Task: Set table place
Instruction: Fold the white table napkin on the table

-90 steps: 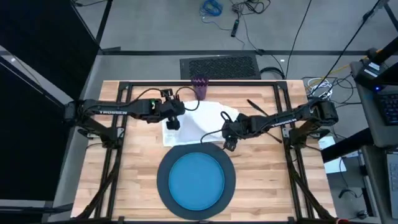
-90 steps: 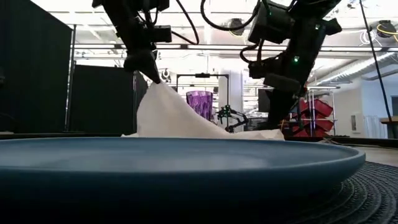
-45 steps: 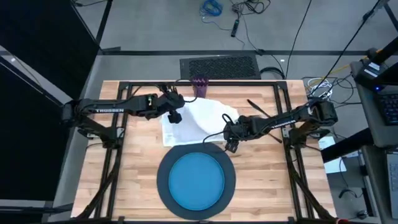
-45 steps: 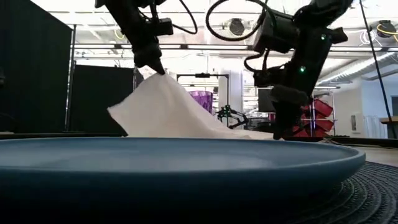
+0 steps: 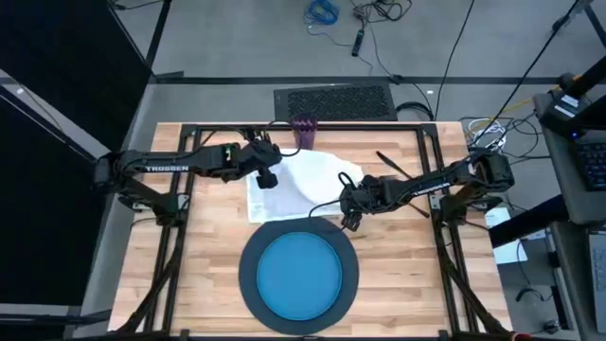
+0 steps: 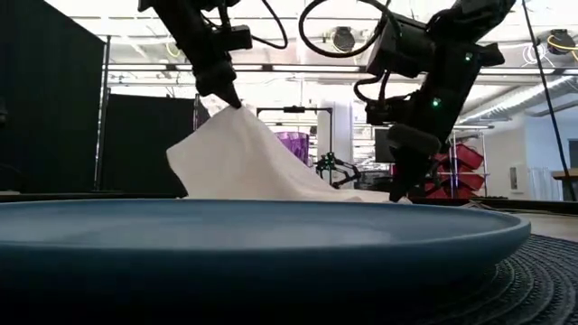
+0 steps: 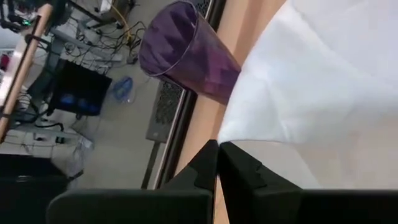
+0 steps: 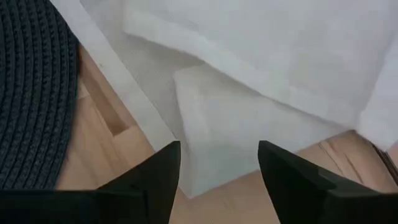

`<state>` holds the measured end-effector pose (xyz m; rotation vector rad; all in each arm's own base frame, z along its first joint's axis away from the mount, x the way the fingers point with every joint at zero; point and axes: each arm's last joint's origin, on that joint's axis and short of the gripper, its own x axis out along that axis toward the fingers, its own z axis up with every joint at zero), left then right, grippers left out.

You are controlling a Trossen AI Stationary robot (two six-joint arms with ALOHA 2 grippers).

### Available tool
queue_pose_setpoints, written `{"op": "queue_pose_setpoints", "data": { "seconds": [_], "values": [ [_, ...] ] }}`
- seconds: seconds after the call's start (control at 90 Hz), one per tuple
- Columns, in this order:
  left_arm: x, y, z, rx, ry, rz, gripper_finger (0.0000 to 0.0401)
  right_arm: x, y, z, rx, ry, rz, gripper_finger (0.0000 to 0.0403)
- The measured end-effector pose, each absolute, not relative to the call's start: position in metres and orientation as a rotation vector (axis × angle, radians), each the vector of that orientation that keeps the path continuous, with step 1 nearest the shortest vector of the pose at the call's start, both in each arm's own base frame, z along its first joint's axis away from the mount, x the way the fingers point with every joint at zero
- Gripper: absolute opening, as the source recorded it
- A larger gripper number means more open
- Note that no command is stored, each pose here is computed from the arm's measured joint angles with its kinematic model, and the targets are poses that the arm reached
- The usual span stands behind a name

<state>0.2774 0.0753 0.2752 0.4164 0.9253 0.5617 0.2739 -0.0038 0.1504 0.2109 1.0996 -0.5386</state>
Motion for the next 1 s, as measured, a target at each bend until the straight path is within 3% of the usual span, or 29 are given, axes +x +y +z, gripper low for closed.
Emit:
{"op": "queue_pose_setpoints", "data": {
  "seconds": [0.244,0.478,0.856,1.0],
  "values": [
    [0.277,0.075,0.275,0.416,0.926,0.561,0.0000,0.275,-0.004,0.145,0.219,1.115,-0.548,0.0123],
    [0.276,0.075,0.274,0.419,0.949,0.554,0.0000,0.275,-0.005,0.143,0.196,1.109,-0.598,0.0010],
    [0.272,0.074,0.270,0.411,1.002,0.548,0.0000,0.259,0.009,0.140,0.295,1.178,-0.748,0.0000],
    [0.272,0.074,0.270,0.410,0.998,0.548,0.0000,0.254,0.022,0.144,0.297,1.113,-0.829,0.0000]
  ]
}}
